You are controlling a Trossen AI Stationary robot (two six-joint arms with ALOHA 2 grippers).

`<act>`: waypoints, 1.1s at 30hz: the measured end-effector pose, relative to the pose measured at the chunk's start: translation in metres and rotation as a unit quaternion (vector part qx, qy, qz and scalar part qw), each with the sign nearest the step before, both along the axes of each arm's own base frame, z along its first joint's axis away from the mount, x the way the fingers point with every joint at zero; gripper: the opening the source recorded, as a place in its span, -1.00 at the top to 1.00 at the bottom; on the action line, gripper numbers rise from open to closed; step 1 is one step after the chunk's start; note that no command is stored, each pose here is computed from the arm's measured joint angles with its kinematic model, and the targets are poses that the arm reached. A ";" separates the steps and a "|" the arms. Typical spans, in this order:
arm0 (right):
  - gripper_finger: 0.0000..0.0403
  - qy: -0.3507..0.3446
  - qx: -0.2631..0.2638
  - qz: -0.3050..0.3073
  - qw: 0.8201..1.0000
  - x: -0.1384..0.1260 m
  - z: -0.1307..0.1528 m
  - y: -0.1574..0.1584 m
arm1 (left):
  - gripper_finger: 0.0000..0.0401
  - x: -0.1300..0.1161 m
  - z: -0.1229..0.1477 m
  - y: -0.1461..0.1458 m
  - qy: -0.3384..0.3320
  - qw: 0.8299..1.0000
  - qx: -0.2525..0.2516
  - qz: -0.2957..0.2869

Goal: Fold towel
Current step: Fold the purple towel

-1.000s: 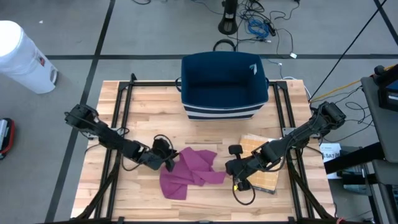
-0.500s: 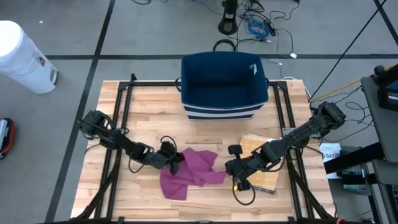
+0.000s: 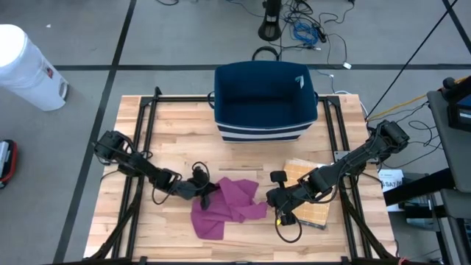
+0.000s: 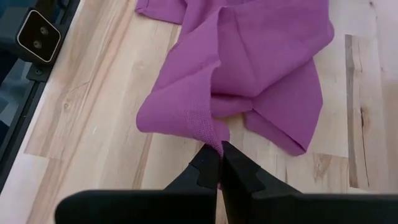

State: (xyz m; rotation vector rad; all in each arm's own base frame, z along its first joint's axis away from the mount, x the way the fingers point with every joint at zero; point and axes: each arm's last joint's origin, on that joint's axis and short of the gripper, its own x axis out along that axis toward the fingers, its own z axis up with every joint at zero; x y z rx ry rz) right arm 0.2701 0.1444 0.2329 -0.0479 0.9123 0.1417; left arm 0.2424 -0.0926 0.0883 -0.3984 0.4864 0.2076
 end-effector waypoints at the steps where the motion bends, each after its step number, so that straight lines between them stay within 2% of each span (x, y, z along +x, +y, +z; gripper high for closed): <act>1: 1.00 0.000 0.000 0.000 1.000 0.000 0.000 0.000 | 0.97 0.000 0.001 -0.001 -0.004 1.000 0.009 -0.009; 6: 1.00 0.000 0.000 0.003 1.000 0.000 0.000 0.001 | 0.99 0.000 0.014 -0.012 -0.047 0.995 0.058 -0.067; 10: 1.00 -0.003 0.010 0.015 1.000 -0.004 0.003 0.004 | 0.99 -0.006 0.041 -0.023 -0.098 0.982 0.097 -0.128; 13: 1.00 -0.024 0.020 0.028 0.999 -0.008 0.014 0.006 | 0.99 -0.014 0.067 -0.031 -0.149 0.965 0.118 -0.183; 18: 1.00 -0.106 0.039 0.067 0.991 -0.017 0.043 0.008 | 0.99 -0.036 0.114 -0.037 -0.243 0.923 0.123 -0.272; 20: 1.00 -0.138 0.048 0.079 0.986 -0.024 0.057 0.006 | 0.99 -0.047 0.130 -0.035 -0.253 0.917 0.122 -0.283; 24: 1.00 -0.203 0.056 0.109 0.971 -0.041 0.085 0.003 | 1.00 -0.065 0.162 -0.027 -0.215 0.921 0.126 -0.300; 27: 1.00 -0.261 0.058 0.135 0.954 -0.056 0.106 -0.001 | 1.00 -0.077 0.191 -0.024 -0.204 0.919 0.128 -0.313; 33: 1.00 -0.373 0.047 0.181 0.909 -0.087 0.144 -0.012 | 1.00 -0.097 0.255 -0.019 -0.222 0.900 0.156 -0.340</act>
